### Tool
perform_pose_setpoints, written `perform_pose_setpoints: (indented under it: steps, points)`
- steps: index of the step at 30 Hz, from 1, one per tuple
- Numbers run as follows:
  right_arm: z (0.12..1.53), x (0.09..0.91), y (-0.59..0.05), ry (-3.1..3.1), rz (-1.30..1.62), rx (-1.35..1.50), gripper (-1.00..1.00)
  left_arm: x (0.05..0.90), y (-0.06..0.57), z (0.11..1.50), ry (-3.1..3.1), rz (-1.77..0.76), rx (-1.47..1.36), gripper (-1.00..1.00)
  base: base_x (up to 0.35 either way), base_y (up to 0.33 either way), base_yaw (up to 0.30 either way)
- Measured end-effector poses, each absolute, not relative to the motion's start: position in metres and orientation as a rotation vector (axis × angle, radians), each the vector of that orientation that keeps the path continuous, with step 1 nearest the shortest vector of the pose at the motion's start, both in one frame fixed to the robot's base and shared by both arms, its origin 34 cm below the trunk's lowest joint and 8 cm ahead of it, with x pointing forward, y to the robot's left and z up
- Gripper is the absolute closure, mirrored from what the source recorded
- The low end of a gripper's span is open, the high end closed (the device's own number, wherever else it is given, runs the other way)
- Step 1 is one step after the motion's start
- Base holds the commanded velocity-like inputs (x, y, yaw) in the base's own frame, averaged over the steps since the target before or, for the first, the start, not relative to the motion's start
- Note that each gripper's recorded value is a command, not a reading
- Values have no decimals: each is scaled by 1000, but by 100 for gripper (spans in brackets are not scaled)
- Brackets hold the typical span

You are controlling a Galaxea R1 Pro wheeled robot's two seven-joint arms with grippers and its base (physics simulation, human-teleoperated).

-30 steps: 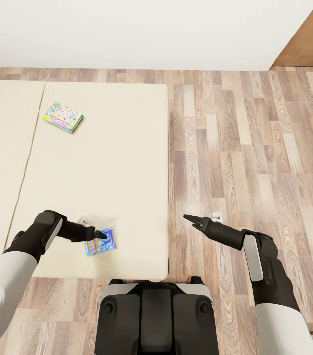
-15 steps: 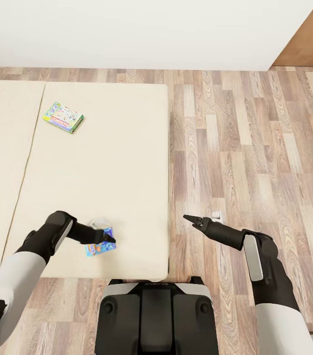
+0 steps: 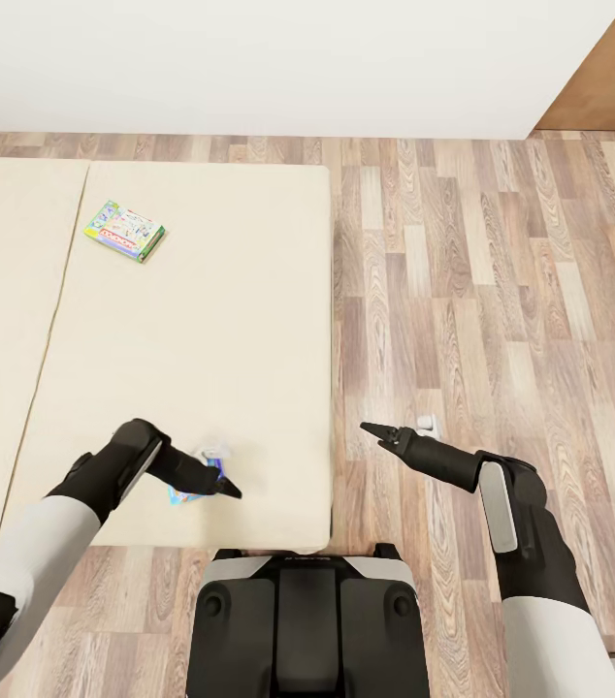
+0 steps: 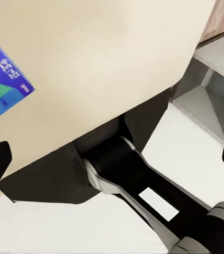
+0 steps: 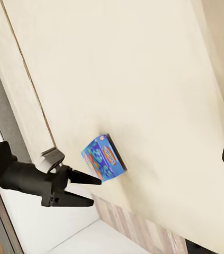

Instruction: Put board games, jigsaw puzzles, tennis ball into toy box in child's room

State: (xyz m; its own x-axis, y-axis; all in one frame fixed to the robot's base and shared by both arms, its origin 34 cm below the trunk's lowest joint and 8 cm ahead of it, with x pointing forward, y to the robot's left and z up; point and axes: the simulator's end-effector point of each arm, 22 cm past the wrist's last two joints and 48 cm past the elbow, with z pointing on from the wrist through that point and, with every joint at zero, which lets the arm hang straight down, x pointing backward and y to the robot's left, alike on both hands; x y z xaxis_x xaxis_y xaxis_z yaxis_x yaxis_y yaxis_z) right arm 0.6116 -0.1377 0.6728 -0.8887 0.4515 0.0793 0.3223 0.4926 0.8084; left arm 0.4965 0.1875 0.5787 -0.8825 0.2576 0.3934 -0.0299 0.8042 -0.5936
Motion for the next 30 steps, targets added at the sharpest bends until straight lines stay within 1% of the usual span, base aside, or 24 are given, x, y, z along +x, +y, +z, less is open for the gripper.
perform_pose_setpoints:
  steps: [30]
  points:
    - [673,612,-138,2584,1355,675,-100,477,202,574,-2489,802,-150,-100,0,0,0]
